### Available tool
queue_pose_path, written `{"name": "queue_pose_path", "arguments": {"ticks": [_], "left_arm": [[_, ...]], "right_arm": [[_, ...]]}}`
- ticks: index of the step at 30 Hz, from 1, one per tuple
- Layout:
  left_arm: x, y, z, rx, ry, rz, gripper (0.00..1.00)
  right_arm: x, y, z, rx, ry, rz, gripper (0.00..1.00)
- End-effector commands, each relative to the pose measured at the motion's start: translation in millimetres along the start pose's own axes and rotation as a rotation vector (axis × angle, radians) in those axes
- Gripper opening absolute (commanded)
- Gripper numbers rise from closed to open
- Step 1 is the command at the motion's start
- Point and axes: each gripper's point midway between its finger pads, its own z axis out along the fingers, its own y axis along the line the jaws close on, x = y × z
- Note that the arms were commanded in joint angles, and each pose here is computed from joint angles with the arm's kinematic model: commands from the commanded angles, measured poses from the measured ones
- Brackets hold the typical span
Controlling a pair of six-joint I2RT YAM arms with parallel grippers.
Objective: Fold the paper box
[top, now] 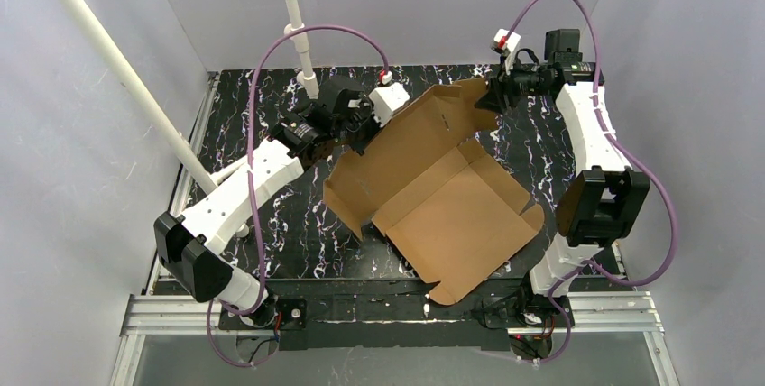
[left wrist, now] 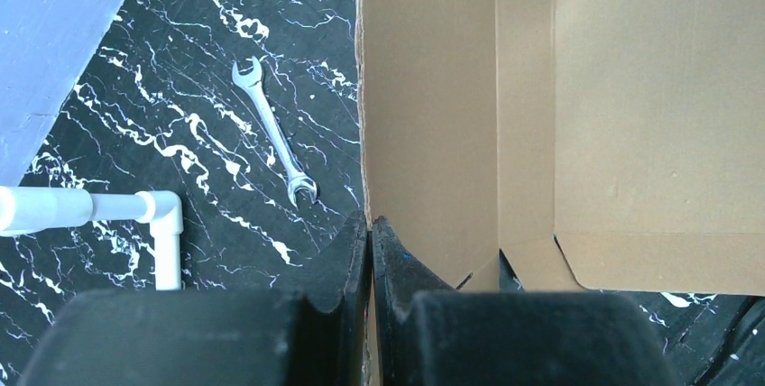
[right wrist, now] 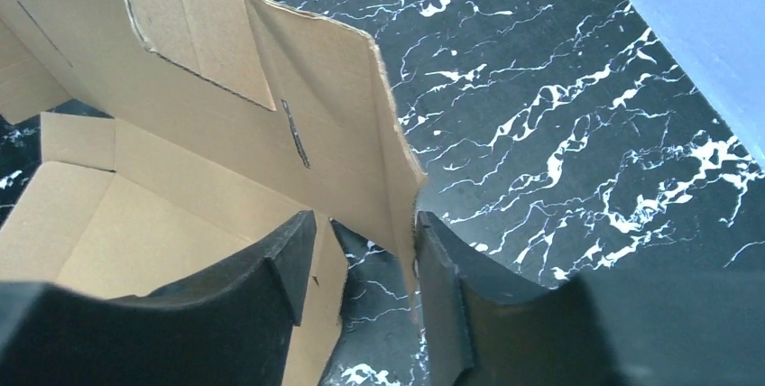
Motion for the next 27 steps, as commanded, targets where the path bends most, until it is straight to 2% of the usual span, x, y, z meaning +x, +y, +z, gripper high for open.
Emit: {"name": "queue_pose_path", "arguments": {"ticks": [1, 3, 6, 12, 16, 21, 27], "left_arm": [[-27, 11, -32, -0.031, -0.102, -0.019, 0.0], [-26, 13, -31, -0.03, -0.102, -0.04, 0.0], [-24, 14, -29, -0.016, -0.108, -0.083, 0.0], [-17, 6, -27, 0.057, -0.135, -0.206, 0.0], [-8, -2, -26, 0.12, -0.166, -0.344, 0.0], [-7, -12, -22, 0.197, -0.194, -0.491, 0.0], [5, -22, -7, 0.238, -0.139, -0.599, 0.0]], "right_arm": [[-10, -12, -1, 0.027, -0.027, -0.066, 0.41], [-9, -11, 1, 0.015, -0.032, -0.07, 0.21], [-12, -10, 2, -0.007, -0.049, -0.074, 0.01], [-26, -7, -2, -0.018, -0.067, -0.077, 0.01], [-34, -9, -7, 0.005, -0.061, -0.081, 0.01], [-45, -1, 6, 0.012, 0.007, -0.163, 0.01], [-59, -2, 15, 0.033, 0.103, -0.242, 0.01]]}}
